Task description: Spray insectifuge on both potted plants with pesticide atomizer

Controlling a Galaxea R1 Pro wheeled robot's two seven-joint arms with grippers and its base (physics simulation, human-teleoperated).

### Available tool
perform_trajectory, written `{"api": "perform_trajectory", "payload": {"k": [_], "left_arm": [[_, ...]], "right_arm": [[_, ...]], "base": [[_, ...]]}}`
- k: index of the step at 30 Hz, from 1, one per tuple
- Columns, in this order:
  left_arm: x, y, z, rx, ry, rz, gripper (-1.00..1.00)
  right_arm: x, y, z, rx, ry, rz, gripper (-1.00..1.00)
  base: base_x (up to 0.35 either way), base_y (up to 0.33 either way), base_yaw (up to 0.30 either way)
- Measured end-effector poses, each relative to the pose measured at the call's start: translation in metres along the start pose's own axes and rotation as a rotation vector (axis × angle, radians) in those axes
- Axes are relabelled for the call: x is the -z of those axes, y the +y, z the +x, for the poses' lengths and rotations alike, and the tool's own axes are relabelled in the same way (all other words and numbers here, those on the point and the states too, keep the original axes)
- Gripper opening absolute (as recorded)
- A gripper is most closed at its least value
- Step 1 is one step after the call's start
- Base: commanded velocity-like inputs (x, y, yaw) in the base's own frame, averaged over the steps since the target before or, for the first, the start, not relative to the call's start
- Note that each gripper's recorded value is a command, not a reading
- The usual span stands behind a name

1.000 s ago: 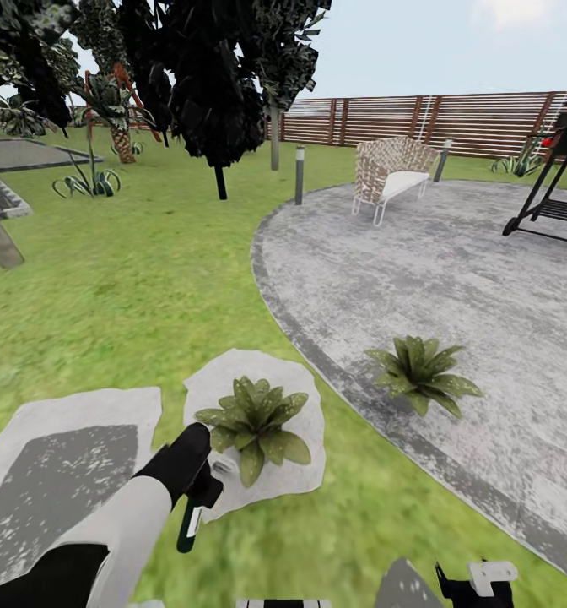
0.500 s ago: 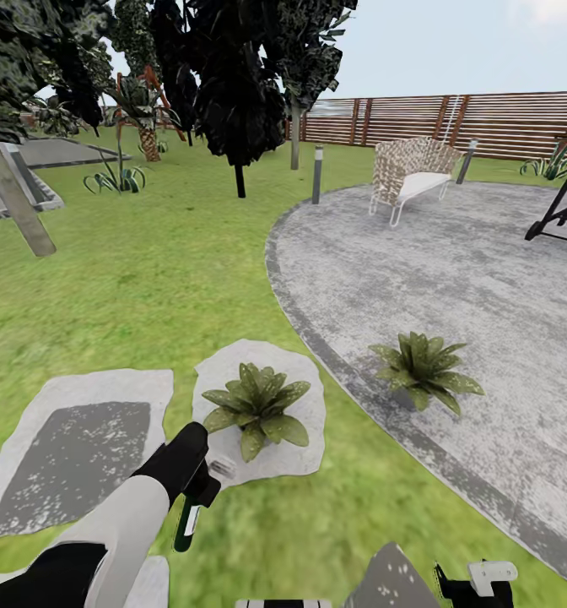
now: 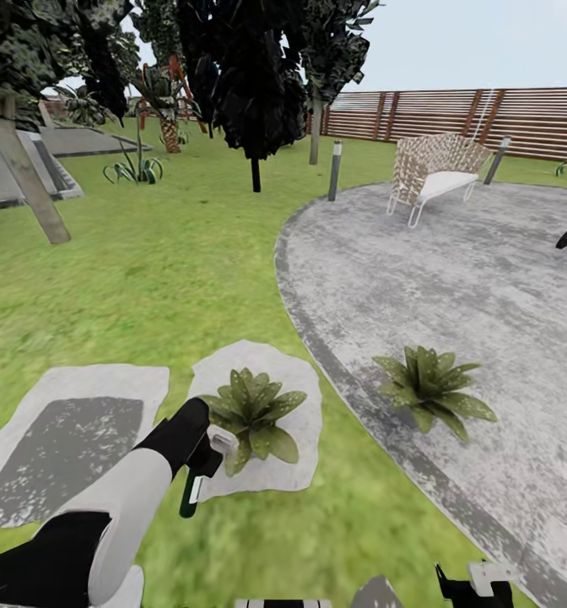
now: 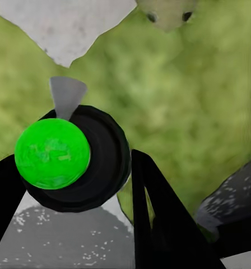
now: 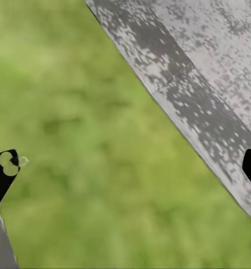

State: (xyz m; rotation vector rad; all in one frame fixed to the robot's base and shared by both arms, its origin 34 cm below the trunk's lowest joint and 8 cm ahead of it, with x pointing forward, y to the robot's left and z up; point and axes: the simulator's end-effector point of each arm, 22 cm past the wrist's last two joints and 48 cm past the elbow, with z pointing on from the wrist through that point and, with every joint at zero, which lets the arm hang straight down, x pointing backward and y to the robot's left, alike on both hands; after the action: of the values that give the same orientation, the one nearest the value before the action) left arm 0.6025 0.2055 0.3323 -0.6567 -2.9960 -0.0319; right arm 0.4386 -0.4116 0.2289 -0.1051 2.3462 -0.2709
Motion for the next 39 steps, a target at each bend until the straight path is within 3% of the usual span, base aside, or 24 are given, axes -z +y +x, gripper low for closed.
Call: {"api": "perform_trajectory", "payload": {"k": [12,18,31,39], "left_arm": [[0.010,0.001,-0.012,-0.006,-0.020,-0.006,-1.00],[0.001,-0.003,-0.001,-0.011,0.017,0.006,-1.00],[0.001,0.000,0.001,-0.005,0.018,0.005,-1.00],[-0.004,0.007,0.010,0.007,0.030,0.001,-1.00]], "right_arm": [[0.000,0.000,0.000,0.000,0.000,0.001,1.00],[0.000,-0.001,0.000,0.001,-0.001,0.001,1.00],[0.000,0.000,0.000,0.000,0.000,0.001,1.00],[0.000,0.000,0.000,0.000,-0.001,0.001,1.00]], "base": [[0.000,-0.297,0.232],[-0.043,-0.297,0.041],[-0.052,-0.297,0.262],[0.162,-0.272,0.247]]}}
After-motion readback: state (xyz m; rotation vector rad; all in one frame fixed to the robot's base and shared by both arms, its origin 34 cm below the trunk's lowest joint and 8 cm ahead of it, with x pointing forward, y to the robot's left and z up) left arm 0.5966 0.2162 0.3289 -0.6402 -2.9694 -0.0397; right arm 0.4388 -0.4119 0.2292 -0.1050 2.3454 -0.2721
